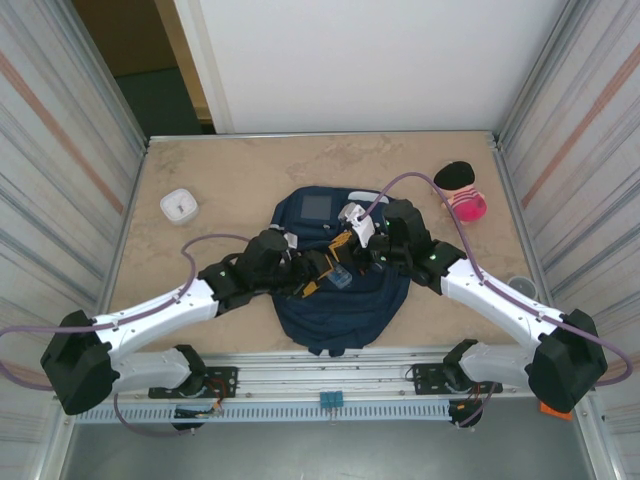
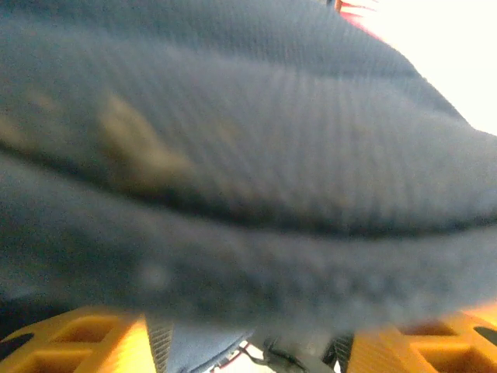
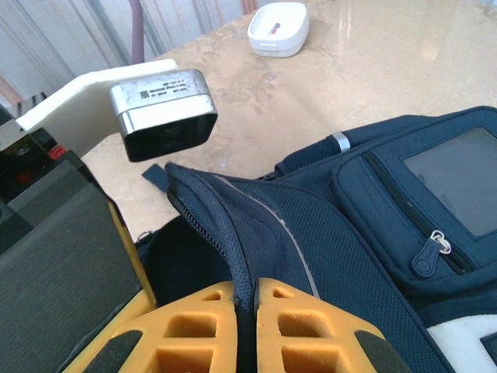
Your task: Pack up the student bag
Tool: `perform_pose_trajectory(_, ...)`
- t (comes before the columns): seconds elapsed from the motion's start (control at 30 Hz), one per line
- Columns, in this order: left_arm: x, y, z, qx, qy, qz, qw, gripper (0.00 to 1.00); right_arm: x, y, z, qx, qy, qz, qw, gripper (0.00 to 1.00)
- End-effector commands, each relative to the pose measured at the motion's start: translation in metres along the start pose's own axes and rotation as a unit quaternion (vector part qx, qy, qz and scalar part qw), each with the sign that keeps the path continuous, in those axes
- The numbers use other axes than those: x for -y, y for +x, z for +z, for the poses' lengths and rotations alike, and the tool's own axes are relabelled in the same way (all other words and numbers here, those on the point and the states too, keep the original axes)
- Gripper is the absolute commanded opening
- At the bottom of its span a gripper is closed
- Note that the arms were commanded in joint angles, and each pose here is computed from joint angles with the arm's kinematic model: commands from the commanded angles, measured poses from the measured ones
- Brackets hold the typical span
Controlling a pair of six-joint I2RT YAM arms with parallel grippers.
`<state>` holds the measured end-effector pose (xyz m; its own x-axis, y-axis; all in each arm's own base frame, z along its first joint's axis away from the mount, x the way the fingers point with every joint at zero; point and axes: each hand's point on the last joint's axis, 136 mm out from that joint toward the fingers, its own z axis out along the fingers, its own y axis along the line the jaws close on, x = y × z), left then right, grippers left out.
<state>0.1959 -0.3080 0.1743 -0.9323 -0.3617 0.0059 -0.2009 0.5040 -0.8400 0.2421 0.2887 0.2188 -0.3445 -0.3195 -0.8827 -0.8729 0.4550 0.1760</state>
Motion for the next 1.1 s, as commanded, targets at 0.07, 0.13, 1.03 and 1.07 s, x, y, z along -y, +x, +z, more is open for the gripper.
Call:
perform_pose_trajectory(0.07, -0.015, 0.014, 0.005, -0.028, -0.023, 0.013, 0.999, 0.56, -0.017, -0.038, -0.015, 0.054, -0.022, -0.039, 0.998, 0.0)
perform_pose_trajectory(0.13, -0.014, 0.011, 0.006, -0.024, -0.024, 0.025, 0.999, 0.56, -0.018, -0.039, -0.016, 0.057, -0.022, -0.04, 0.997, 0.0)
perform_pose_trajectory(1.03, 0.019, -0.025, 0.086, 0.013, 0.016, 0.089, 0.996, 0.25, -0.03, -0.039, -0.027, 0.068, -0.047, -0.051, 0.995, 0.0)
perform_pose_trajectory(1.07, 0.019, -0.025, 0.086, 0.015, 0.015, 0.091, 0.996, 0.24, -0.028, -0.038, -0.026, 0.067, -0.045, -0.05, 0.996, 0.0)
